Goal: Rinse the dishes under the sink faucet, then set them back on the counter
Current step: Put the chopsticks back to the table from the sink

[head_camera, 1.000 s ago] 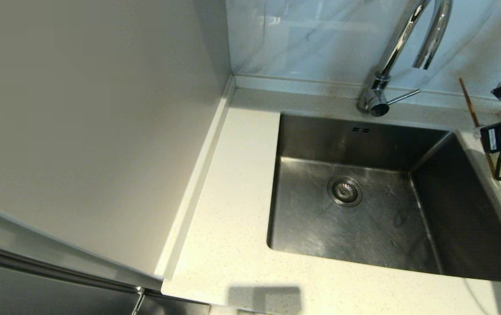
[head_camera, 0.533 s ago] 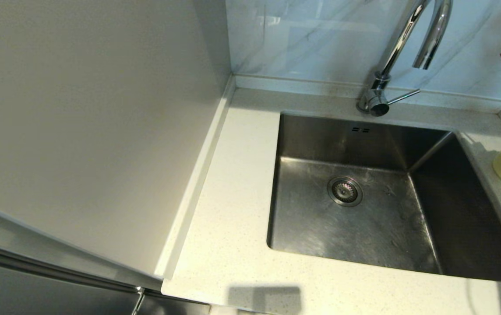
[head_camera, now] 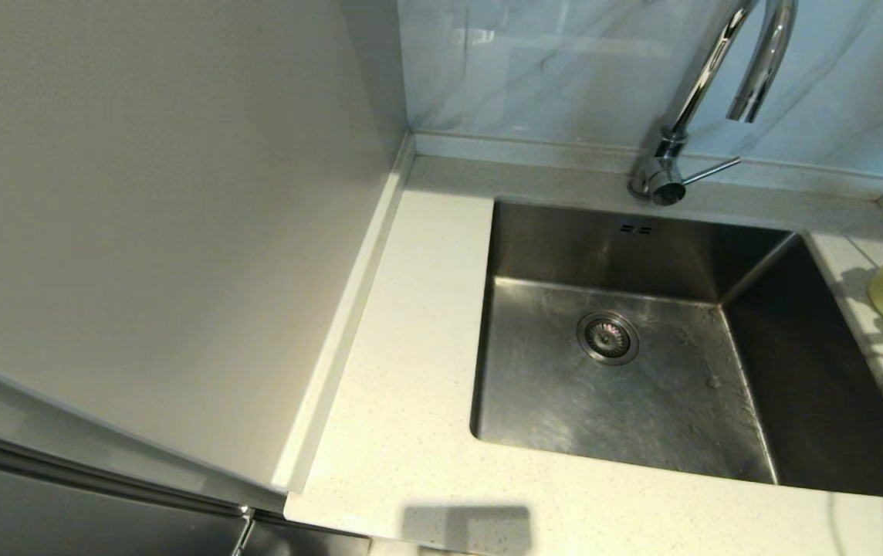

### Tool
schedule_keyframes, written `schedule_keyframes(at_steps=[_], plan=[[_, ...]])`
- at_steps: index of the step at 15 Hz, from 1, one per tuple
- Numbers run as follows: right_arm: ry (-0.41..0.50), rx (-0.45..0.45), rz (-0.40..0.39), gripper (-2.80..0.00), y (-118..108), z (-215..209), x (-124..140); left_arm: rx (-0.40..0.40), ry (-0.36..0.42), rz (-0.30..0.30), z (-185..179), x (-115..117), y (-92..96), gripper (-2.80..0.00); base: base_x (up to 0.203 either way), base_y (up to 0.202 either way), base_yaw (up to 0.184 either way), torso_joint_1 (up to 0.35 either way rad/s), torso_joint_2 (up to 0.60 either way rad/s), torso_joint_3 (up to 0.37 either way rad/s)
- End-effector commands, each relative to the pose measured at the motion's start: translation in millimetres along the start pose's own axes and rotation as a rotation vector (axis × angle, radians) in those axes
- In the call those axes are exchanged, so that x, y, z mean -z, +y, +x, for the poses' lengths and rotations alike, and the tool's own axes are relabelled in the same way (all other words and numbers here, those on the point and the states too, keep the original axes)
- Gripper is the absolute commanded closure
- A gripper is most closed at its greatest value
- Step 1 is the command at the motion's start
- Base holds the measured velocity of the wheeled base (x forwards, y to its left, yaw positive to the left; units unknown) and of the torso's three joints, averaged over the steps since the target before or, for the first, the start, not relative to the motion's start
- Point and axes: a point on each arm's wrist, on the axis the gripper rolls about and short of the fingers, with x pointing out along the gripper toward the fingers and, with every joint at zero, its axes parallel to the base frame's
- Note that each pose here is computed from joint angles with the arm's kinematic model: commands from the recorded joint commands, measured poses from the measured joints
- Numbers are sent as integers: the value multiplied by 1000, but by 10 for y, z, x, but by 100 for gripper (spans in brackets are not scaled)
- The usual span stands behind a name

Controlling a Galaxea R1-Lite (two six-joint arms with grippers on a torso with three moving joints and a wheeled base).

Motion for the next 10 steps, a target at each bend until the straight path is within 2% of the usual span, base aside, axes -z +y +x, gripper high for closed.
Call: schedule_keyframes(at_steps=[1,5,10], plan=[[68,-12,-5,0,-13,120,204,-1,-3,-1,-2,0,0,0,0,0,0,0,0,0],[181,-60,-34,0,70,289,520,-1,-3,-1,-2,0,0,0,0,0,0,0,0,0],[246,-89,-30,0,166,427,659,-1,-3,-1,-2,0,0,0,0,0,0,0,0,0]])
